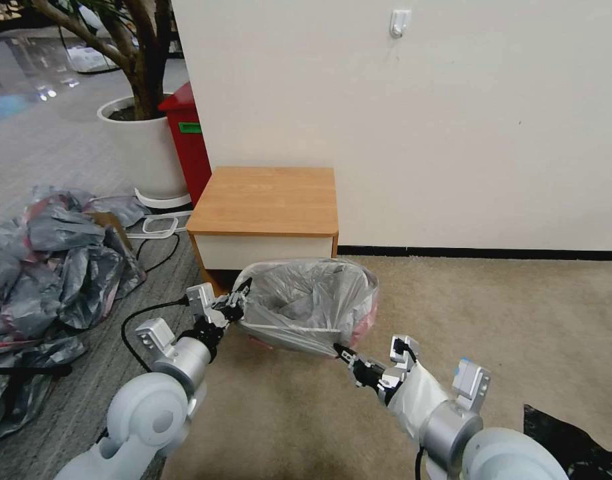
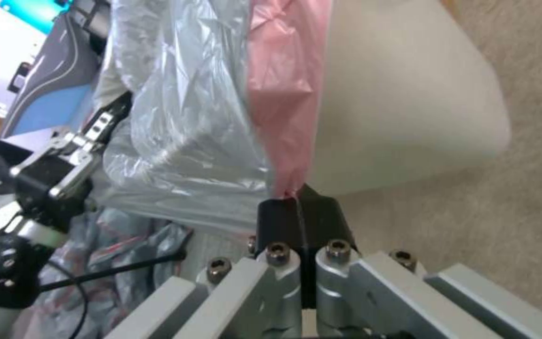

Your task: Pick up the garbage bag from the table and place it over the trash can.

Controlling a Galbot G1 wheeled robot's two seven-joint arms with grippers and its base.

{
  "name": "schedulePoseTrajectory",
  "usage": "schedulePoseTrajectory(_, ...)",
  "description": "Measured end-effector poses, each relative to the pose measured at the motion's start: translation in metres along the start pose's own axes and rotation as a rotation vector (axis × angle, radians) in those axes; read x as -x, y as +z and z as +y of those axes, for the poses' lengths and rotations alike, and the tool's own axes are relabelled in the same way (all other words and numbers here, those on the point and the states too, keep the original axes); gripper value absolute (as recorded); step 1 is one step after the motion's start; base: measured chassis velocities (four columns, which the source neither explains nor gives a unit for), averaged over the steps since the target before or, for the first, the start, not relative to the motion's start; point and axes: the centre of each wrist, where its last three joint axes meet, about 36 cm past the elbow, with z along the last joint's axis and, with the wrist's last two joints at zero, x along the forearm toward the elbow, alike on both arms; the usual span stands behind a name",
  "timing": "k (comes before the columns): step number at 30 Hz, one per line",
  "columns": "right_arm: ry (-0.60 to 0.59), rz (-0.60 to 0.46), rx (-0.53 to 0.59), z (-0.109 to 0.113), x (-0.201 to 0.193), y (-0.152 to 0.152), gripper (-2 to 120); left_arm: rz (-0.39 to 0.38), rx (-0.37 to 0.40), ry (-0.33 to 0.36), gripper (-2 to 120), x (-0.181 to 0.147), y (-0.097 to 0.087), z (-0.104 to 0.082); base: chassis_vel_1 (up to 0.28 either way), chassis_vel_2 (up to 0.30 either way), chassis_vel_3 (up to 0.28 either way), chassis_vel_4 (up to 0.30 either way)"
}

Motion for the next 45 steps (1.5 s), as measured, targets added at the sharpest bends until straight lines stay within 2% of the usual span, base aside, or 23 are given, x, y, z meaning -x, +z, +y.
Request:
schedulePoseTrajectory(10,0.0,-0.018,-0.026,-0.001,-0.01,-0.006,0,0.004,-0.005,-0.021,9,0.004,0.002,0.007,0.0,0.0,0.0,0.0)
schedulePoseTrajectory(13,-0.019,-0.016,-0.016,0.005,-0.019,-0.004,13,0.0,0.0,-0.049,9,0.008,0.003,0.015,0.0,0.0,0.0,0.0)
schedulePoseTrajectory(14,-0.019,-0.016,-0.016,0.005,-0.019,-0.004,13,0.0,0.0,-0.049,9,0.008,0.003,0.015,0.0,0.0,0.0,0.0)
schedulePoseTrajectory(17,-0.02,-0.016,0.003,0.003,-0.024,-0.001,27,-0.004,-0.001,-0.069,9,0.01,0.003,0.021,0.0,0.0,0.0,0.0)
schedulePoseTrajectory(18,-0.02,-0.016,0.003,0.003,-0.024,-0.001,27,-0.004,-0.001,-0.069,9,0.01,0.003,0.021,0.0,0.0,0.0,0.0)
schedulePoseTrajectory(20,-0.013,-0.027,0.027,-0.001,-0.028,0.001,37,-0.008,-0.011,-0.081,9,0.011,0.003,0.025,0.0,0.0,0.0,0.0)
schedulePoseTrajectory(21,-0.013,-0.027,0.027,-0.001,-0.028,0.001,37,-0.008,-0.011,-0.081,9,0.011,0.003,0.025,0.0,0.0,0.0,0.0)
schedulePoseTrajectory(23,-0.014,-0.088,0.064,-0.003,-0.029,0.0,48,-0.01,-0.026,-0.091,9,0.012,0.002,0.027,0.0,0.0,0.0,0.0)
schedulePoseTrajectory(24,-0.014,-0.088,0.064,-0.003,-0.029,0.0,48,-0.01,-0.026,-0.091,9,0.012,0.002,0.027,0.0,0.0,0.0,0.0)
schedulePoseTrajectory(27,-0.068,-0.253,0.098,-0.002,-0.027,-0.009,64,-0.006,-0.051,-0.107,9,0.01,0.003,0.029,0.0,0.0,0.0,0.0)
schedulePoseTrajectory(28,-0.068,-0.253,0.098,-0.002,-0.027,-0.009,64,-0.006,-0.051,-0.107,9,0.01,0.003,0.029,0.0,0.0,0.0,0.0)
schedulePoseTrajectory(30,-0.096,-0.369,0.12,0.0,-0.024,-0.015,72,-0.003,-0.061,-0.109,9,0.009,0.004,0.028,0.0,0.0,0.0,0.0)
schedulePoseTrajectory(33,-0.085,-0.486,0.188,-0.008,-0.007,-0.015,84,-0.003,-0.069,-0.107,9,0.008,0.004,0.026,0.0,0.0,0.0,0.0)
schedulePoseTrajectory(34,-0.085,-0.486,0.188,-0.008,-0.007,-0.015,84,-0.003,-0.069,-0.107,9,0.008,0.004,0.026,0.0,0.0,0.0,0.0)
schedulePoseTrajectory(36,-0.068,-0.554,0.274,-0.014,0.015,-0.006,95,-0.006,-0.079,-0.102,9,0.01,0.005,0.024,0.0,0.0,0.0,0.0)
schedulePoseTrajectory(38,-0.063,-0.565,0.296,-0.016,0.02,-0.002,98,-0.008,-0.082,-0.1,9,0.01,0.005,0.023,0.0,0.0,0.0,0.0)
schedulePoseTrajectory(41,-0.055,-0.598,0.414,-0.018,0.038,0.008,100,-0.006,-0.088,-0.094,9,0.01,0.007,0.018,0.0,0.0,0.0,0.0)
schedulePoseTrajectory(45,-0.054,-0.602,0.488,-0.02,0.05,0.017,100,0.005,-0.096,-0.083,9,0.008,0.011,0.01,0.0,0.0,0.0,0.0)
